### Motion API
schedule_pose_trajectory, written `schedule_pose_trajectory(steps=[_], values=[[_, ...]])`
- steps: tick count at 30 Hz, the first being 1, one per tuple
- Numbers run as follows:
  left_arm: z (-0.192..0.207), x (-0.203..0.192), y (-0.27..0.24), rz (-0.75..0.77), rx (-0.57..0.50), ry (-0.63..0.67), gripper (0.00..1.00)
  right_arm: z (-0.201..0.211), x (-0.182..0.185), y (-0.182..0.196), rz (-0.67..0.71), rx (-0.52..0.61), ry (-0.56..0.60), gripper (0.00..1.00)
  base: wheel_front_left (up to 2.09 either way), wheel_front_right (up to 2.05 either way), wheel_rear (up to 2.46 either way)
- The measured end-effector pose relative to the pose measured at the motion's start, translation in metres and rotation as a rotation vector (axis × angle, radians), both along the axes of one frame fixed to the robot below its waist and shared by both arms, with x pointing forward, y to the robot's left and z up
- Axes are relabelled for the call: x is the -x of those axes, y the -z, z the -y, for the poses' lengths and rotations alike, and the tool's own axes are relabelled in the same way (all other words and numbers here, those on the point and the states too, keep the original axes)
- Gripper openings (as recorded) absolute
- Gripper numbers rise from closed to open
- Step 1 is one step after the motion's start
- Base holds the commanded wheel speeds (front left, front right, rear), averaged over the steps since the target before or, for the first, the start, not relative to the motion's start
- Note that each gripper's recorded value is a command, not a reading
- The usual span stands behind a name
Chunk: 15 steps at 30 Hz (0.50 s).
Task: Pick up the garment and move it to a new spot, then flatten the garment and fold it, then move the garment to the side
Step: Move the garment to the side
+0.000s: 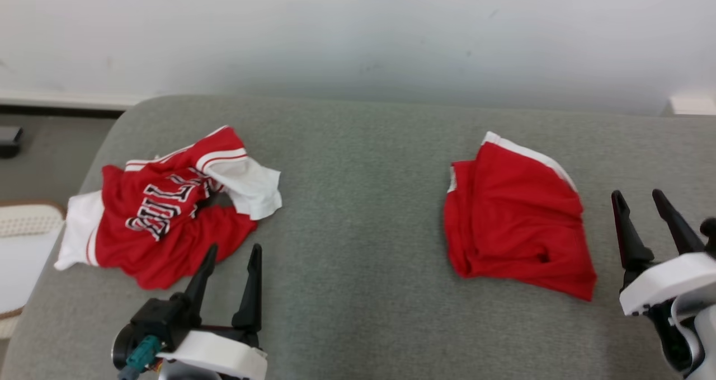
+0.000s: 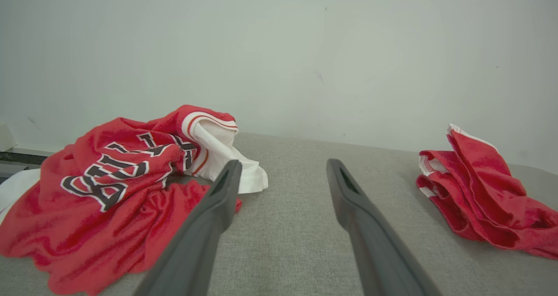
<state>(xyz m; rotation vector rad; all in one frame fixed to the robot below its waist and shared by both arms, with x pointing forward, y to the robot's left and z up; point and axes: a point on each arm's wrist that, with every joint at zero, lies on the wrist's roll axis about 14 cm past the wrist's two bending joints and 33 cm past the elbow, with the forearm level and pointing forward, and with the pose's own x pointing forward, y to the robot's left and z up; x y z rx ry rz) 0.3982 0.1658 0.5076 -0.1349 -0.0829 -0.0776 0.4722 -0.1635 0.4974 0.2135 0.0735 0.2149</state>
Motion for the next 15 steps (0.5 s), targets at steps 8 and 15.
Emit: schedule_pose_trajectory(steps=[8,15], values=[[-0.027,0.001,0.008,-0.026,0.000,-0.077,1.00,-0.017,-0.040,0.050,-0.236,0.029,-0.058,1.00,0.00,0.00,0.00],[-0.047,0.008,0.014,-0.050,-0.003,-0.144,1.00,-0.048,-0.026,0.114,-0.614,-0.065,-0.127,1.00,0.00,0.00,0.00]])
